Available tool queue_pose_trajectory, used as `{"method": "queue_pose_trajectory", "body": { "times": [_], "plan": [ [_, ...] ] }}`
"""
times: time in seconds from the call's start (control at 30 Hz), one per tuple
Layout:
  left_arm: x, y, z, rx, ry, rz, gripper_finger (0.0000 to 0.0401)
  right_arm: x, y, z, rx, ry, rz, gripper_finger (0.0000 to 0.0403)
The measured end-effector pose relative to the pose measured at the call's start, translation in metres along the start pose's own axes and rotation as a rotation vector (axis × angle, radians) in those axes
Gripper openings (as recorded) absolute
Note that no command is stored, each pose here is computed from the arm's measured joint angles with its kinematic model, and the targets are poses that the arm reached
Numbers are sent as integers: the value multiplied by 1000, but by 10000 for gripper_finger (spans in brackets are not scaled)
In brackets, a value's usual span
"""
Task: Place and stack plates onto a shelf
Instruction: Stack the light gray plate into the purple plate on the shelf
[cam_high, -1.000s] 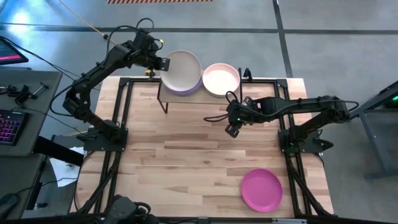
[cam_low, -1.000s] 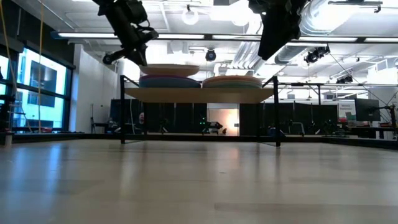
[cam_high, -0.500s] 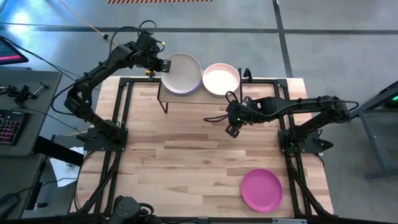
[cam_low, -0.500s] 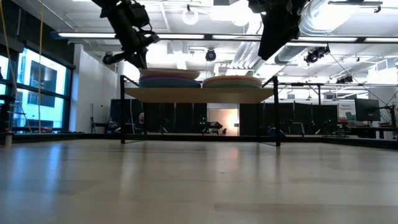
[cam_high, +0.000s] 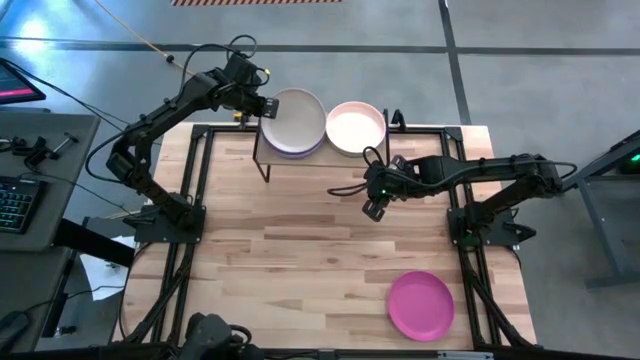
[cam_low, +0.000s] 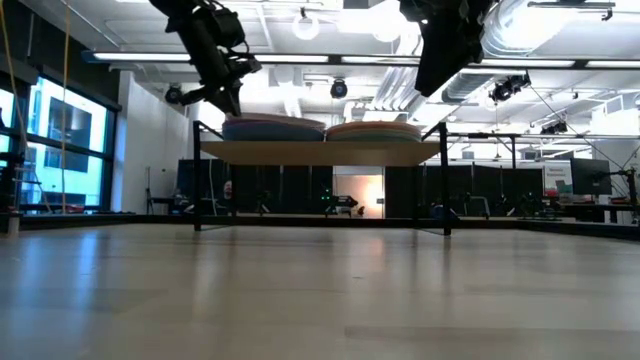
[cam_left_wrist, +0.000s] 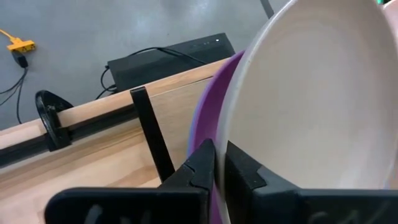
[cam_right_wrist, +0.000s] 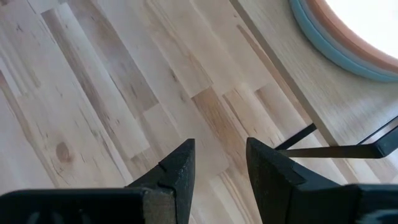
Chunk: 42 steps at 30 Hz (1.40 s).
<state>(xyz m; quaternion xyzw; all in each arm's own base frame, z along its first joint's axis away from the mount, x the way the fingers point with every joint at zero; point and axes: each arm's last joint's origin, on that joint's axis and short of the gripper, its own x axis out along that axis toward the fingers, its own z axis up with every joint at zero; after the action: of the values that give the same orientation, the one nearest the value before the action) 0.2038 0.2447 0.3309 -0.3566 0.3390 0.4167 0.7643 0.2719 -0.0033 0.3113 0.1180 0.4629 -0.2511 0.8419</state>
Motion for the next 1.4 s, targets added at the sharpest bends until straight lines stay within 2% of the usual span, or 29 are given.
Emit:
{"method": "queue_pose_trajectory", "body": {
  "times": [0.37, 0.87, 1.4],
  "plan": [
    [0, 1, -4, -7, 40, 14, 34, 0, 0, -1, -6, 10, 0, 124],
    [0, 0, -4, -30, 61, -42, 67, 0, -1, -2, -9, 18, -5, 124],
    [-9, 4, -3, -49, 55, -96, 72, 0, -1, -3, -12, 31, 1, 124]
  ]
}}
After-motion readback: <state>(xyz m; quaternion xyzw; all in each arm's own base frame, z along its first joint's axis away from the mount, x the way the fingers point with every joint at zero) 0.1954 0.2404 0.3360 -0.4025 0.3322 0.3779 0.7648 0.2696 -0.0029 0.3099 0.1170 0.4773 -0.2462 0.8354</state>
